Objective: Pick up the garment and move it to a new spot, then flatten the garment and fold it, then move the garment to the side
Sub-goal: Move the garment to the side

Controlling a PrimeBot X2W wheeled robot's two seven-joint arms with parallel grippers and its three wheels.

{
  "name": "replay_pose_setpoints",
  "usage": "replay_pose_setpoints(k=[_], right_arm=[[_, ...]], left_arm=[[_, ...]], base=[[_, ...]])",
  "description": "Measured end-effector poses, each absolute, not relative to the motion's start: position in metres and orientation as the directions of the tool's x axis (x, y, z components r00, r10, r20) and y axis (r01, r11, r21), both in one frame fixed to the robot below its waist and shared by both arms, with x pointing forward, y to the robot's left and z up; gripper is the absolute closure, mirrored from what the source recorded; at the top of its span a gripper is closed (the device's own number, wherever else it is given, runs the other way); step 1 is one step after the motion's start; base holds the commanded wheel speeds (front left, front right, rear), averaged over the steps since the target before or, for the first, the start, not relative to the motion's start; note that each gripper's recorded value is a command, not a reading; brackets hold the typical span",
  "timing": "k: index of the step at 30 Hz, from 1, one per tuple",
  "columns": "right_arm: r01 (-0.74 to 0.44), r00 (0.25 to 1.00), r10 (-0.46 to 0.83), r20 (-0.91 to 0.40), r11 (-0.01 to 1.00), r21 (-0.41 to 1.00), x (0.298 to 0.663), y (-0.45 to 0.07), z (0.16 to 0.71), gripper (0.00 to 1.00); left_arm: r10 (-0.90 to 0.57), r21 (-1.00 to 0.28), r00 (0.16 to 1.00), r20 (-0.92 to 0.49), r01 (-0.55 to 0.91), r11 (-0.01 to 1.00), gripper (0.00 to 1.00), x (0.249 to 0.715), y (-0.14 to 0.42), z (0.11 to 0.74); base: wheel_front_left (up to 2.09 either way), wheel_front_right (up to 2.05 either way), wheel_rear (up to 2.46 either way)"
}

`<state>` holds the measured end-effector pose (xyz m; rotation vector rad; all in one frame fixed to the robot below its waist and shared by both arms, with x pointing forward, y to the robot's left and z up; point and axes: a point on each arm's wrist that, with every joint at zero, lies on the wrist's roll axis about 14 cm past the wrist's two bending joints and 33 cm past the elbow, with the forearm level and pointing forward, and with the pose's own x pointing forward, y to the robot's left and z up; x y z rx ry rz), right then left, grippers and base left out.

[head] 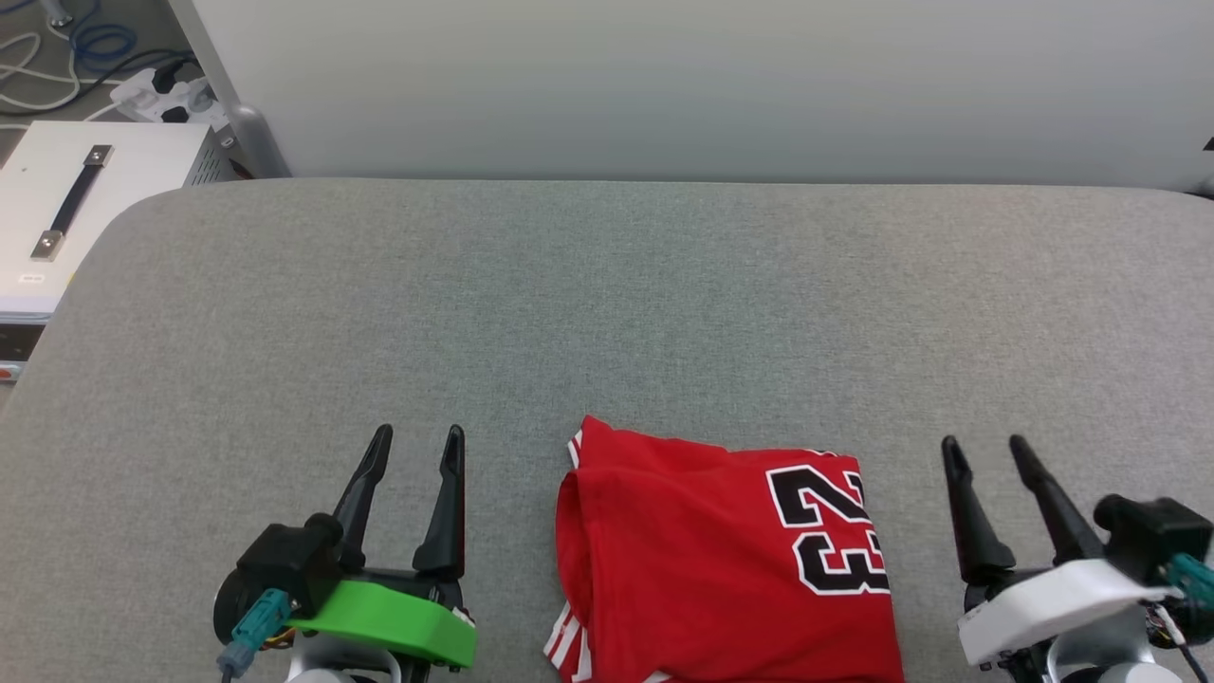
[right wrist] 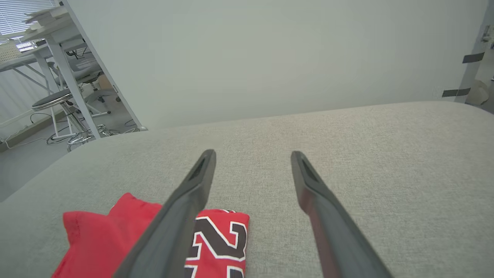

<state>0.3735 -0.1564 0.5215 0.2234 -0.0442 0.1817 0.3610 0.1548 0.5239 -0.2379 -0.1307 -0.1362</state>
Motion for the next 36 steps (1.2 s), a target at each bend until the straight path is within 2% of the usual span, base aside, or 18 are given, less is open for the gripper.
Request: replay_pose_setpoints(k=[3,6,10,14,22,35,36], right_arm=[[-0.212,0.966,0.237,-0.101,0.956,0.204,0.374,-0.148,0.501,0.00],[-0.238,0.915,0.295,-0.274,0.945,0.223,0.372,-0.139,0.483,0.00],[-0.264,0.780,0.380,-0.498,0.920,0.290,0.359,-0.120,0.457,0.00],[-0.278,0.671,0.381,-0.636,0.925,0.260,0.356,-0.119,0.442,0.00],[-0.252,0.548,0.341,-0.764,0.938,0.238,0.360,-0.112,0.414,0.00],[-0.271,0.411,0.351,-0.841,0.928,0.255,0.353,-0.092,0.369,0.02],[-0.280,0.400,0.357,-0.844,0.925,0.258,0.351,-0.089,0.367,0.59]], left_arm=[[-0.114,-0.229,0.984,0.140,0.144,0.963,0.00,0.361,0.156,0.522],[-0.116,-0.236,0.984,0.134,0.145,0.961,0.00,0.361,0.155,0.520],[-0.115,-0.239,0.986,0.121,0.141,0.961,0.00,0.362,0.155,0.516],[-0.107,-0.237,0.987,0.120,0.133,0.962,0.00,0.367,0.158,0.516],[-0.072,-0.233,0.993,0.096,0.093,0.968,0.00,0.369,0.169,0.509],[-0.030,-0.223,0.998,0.064,0.043,0.974,0.00,0.372,0.184,0.499],[-0.030,-0.223,0.998,0.063,0.043,0.974,0.00,0.373,0.184,0.499]], base=[[0.00,0.00,0.00],[0.00,0.00,0.00],[0.00,0.00,0.00],[0.00,0.00,0.00],[0.00,0.00,0.00],[0.00,0.00,0.00],[0.00,0.00,0.00]])
